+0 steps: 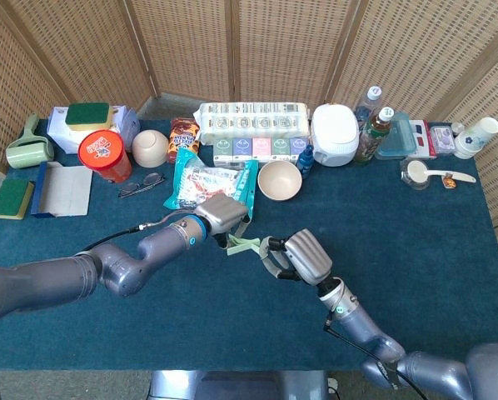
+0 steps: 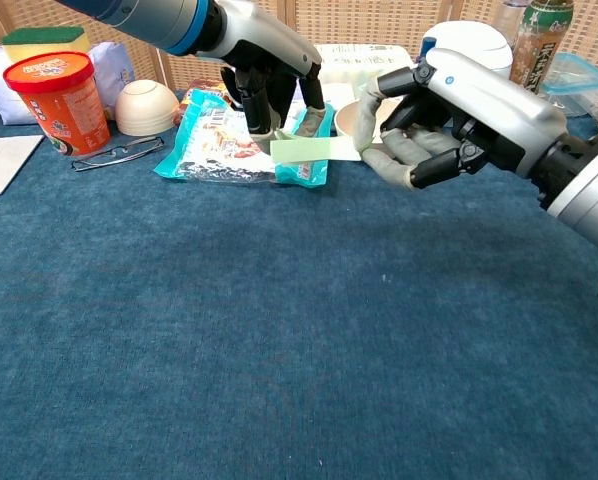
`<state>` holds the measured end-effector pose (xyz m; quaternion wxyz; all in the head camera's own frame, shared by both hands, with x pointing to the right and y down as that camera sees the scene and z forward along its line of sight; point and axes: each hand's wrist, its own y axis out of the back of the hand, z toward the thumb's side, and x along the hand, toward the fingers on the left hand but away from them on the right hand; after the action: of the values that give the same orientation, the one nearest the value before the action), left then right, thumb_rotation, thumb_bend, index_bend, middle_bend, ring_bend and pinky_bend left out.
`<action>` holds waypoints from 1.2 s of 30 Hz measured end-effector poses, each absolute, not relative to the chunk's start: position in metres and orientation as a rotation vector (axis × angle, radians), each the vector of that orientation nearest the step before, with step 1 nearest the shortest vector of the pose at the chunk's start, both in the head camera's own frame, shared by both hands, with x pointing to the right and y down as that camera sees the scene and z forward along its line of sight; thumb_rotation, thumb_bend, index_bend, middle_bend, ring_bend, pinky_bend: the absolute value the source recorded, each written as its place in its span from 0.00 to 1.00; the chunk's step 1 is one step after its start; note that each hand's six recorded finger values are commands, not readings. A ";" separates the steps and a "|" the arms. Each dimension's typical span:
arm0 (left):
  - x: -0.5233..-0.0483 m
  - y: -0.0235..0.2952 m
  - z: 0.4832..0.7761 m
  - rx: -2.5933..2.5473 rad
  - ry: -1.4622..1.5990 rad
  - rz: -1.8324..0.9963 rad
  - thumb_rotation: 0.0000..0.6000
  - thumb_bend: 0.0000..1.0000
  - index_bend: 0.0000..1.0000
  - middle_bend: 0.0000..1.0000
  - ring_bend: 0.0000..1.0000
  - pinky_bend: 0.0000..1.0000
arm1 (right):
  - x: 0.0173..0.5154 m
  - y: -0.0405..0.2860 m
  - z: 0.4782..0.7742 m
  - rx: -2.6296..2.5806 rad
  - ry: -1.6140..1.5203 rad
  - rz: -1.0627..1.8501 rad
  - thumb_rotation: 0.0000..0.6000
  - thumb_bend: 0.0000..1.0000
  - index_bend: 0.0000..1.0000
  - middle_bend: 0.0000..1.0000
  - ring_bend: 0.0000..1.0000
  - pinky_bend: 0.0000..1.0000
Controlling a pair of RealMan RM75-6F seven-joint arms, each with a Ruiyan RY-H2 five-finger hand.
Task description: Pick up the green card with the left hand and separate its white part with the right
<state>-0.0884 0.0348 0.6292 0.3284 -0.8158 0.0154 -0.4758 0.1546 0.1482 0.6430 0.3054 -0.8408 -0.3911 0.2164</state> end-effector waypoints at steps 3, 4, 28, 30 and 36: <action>-0.090 0.034 0.629 -2.126 0.047 -1.245 1.00 0.43 0.65 1.00 1.00 1.00 | 0.157 0.147 0.643 -2.226 -1.046 0.573 1.00 0.46 0.80 0.93 0.99 0.94; -0.090 0.033 0.629 -2.124 0.050 -1.246 1.00 0.43 0.65 1.00 1.00 1.00 | 0.158 0.147 0.642 -2.226 -1.049 0.573 1.00 0.46 0.81 0.93 0.99 0.94; -0.138 0.028 0.635 -2.100 0.123 -1.335 1.00 0.44 0.68 1.00 1.00 1.00 | 0.183 0.144 0.642 -2.206 -1.050 0.631 1.00 0.47 0.80 0.92 0.98 0.93; -0.143 0.029 0.635 -2.104 0.134 -1.342 1.00 0.44 0.68 1.00 1.00 1.00 | 0.187 0.144 0.644 -2.209 -1.035 0.648 1.00 0.47 0.75 0.88 0.95 0.91; -0.155 0.031 0.633 -2.099 0.146 -1.339 1.00 0.43 0.64 1.00 1.00 1.00 | 0.197 0.147 0.650 -2.237 -0.969 0.710 1.00 0.47 0.40 0.61 0.76 0.75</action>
<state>-0.1554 0.0314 0.6328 0.3183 -0.7978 0.0556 -0.5090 0.1965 0.1470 0.6497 0.2970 -0.8413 -0.3644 0.2669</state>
